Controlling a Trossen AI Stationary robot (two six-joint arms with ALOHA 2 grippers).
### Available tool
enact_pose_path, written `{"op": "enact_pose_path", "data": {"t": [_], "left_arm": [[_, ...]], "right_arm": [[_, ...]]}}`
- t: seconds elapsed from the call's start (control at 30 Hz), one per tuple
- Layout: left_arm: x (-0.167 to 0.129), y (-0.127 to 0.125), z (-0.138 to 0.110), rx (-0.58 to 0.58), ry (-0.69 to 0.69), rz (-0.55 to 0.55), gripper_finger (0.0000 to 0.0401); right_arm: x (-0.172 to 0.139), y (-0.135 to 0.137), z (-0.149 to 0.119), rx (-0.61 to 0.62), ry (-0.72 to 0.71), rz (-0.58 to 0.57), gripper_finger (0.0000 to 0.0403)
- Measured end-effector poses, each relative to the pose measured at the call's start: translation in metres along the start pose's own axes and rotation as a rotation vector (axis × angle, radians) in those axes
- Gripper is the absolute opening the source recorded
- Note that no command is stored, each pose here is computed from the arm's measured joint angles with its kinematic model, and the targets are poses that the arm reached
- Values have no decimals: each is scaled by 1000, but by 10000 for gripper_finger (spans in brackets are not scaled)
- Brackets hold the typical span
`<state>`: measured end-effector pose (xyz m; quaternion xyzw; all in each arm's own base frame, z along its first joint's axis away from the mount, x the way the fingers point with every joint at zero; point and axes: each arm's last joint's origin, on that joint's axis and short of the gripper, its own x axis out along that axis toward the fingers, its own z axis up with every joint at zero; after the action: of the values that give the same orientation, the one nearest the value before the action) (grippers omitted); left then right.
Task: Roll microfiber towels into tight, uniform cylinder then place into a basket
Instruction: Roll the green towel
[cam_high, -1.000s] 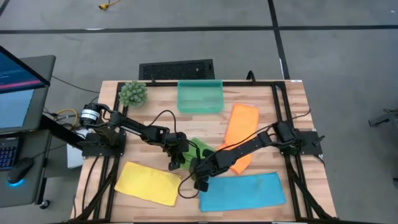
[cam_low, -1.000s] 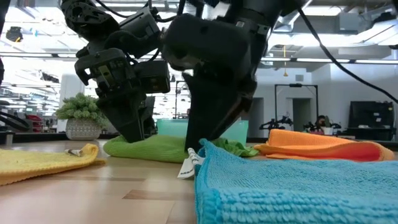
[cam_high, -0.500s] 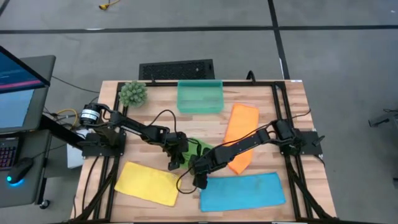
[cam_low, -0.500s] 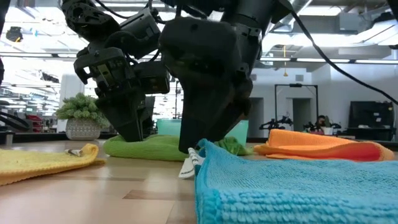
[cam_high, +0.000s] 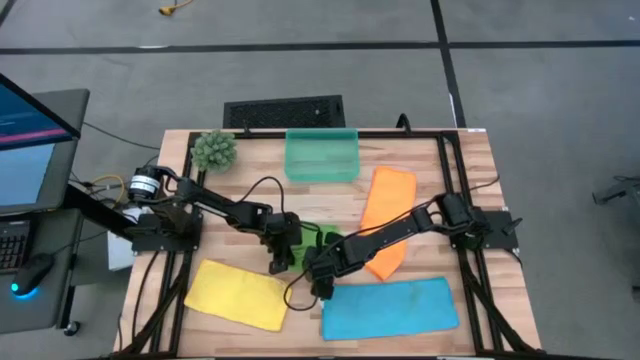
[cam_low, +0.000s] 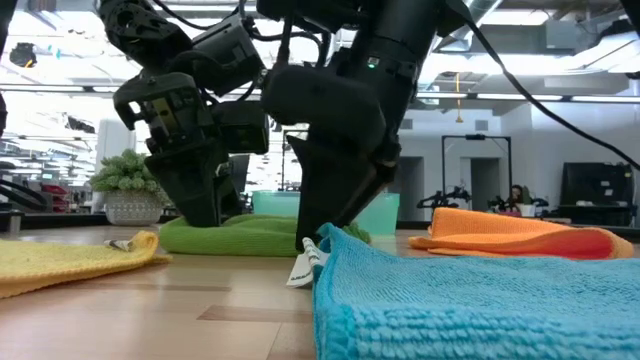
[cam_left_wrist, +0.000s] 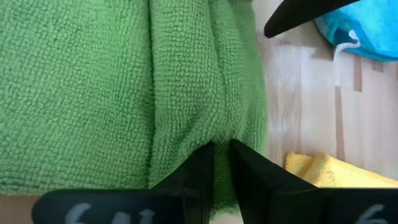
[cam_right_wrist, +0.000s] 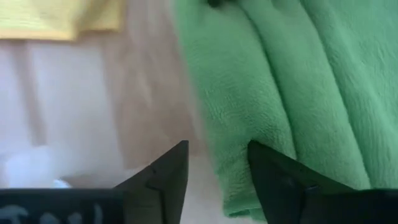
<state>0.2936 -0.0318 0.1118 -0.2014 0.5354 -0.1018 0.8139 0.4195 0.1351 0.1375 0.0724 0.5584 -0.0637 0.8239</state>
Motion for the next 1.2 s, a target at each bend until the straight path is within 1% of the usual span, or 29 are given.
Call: {"op": "enact_pose_path", "data": {"t": [0.13, 0.3, 0.5, 0.73, 0.8, 0.9, 1.03, 1.13, 1.2], "left_arm": [[-1, 3, 0, -12, 2, 2, 51], [-2, 4, 1, -14, 3, 3, 51], [-2, 5, 1, -10, 2, 5, 51], [-2, 5, 1, -8, 2, 6, 51], [-2, 5, 1, -8, 1, 7, 51], [-2, 5, 1, -8, 1, 8, 51], [-2, 5, 1, -8, 1, 8, 51], [-2, 5, 1, -8, 1, 9, 51], [-2, 5, 1, -8, 1, 8, 51]], "right_arm": [[-10, 11, 8, -77, -38, 32, 175], [-19, 18, 7, -102, -3, 25, 160], [-32, 21, 12, -138, 10, 18, 153], [-31, 13, 8, -141, 79, -29, 143], [-31, 11, 10, -139, 69, -41, 139], [-31, 8, 12, -166, 57, -47, 132], [-29, 4, 13, -161, 51, -42, 129], [-23, -1, 13, -139, 53, -38, 135], [-22, -3, 15, -126, 61, 4, 146]]}}
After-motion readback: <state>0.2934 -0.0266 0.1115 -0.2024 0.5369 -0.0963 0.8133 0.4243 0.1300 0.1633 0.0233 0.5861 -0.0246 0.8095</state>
